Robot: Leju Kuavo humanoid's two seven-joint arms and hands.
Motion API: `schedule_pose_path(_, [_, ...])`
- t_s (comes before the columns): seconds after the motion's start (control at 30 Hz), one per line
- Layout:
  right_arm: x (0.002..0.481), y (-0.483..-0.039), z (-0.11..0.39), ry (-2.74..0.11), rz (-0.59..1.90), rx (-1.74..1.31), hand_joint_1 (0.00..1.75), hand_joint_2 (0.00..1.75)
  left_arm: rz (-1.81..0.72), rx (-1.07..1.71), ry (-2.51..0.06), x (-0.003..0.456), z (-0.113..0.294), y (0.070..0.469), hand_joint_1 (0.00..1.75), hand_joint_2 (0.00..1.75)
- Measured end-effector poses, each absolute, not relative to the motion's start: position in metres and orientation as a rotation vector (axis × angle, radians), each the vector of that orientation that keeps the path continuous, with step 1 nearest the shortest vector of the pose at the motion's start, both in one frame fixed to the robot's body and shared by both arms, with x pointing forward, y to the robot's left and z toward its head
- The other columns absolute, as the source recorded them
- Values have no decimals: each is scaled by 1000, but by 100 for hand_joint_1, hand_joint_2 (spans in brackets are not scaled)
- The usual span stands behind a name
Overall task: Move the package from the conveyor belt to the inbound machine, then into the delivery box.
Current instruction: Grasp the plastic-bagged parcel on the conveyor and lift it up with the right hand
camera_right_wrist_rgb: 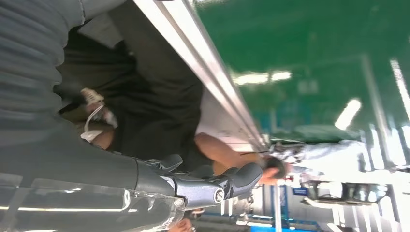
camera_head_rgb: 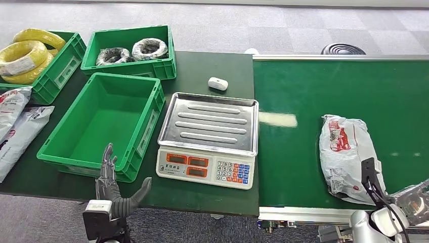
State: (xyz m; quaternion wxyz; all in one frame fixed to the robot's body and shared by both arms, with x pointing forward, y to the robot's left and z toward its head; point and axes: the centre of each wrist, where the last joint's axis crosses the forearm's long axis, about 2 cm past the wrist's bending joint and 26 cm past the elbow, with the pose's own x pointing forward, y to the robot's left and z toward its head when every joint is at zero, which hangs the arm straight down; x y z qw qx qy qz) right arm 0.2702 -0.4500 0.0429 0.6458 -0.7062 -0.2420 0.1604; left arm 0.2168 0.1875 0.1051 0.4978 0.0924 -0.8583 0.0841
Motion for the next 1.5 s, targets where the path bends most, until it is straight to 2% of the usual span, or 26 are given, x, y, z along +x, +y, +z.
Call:
schedule_pose_path(0.2, [275,-438,52,-645,302,-1580,0,175,208,235,-2082,217,104,190,0,175])
schedule_pose_path(0.27, [276,-429,55,-754,275,-1480,0,175,213,248,-2084,217,104,191,0,175])
schedule_pose_path(0.43, [281,-378,63,-1176,112,-1103,0,175,225,275,-2096,220,99,193,0,175])
schedule_pose_path(0.77, [283,-297,69,-1512,143,-855,0,175,205,226,-2087,233,91,188,0,175])
schedule_pose_path(0.87, [283,-278,63,-1477,212,-845,0,175,190,209,-2087,237,91,186,0,175])
schedule_pose_path(1.07, [280,-253,26,-1098,394,-1075,0,175,169,180,-2063,245,85,184,0,175])
schedule_pose_path(1.23, [266,-266,-3,-926,462,-1108,0,175,142,166,-2043,248,78,189,0,175])
schedule_pose_path(1.5, [269,-276,-10,-851,491,-1117,0,175,106,173,-2018,246,69,198,0,175])
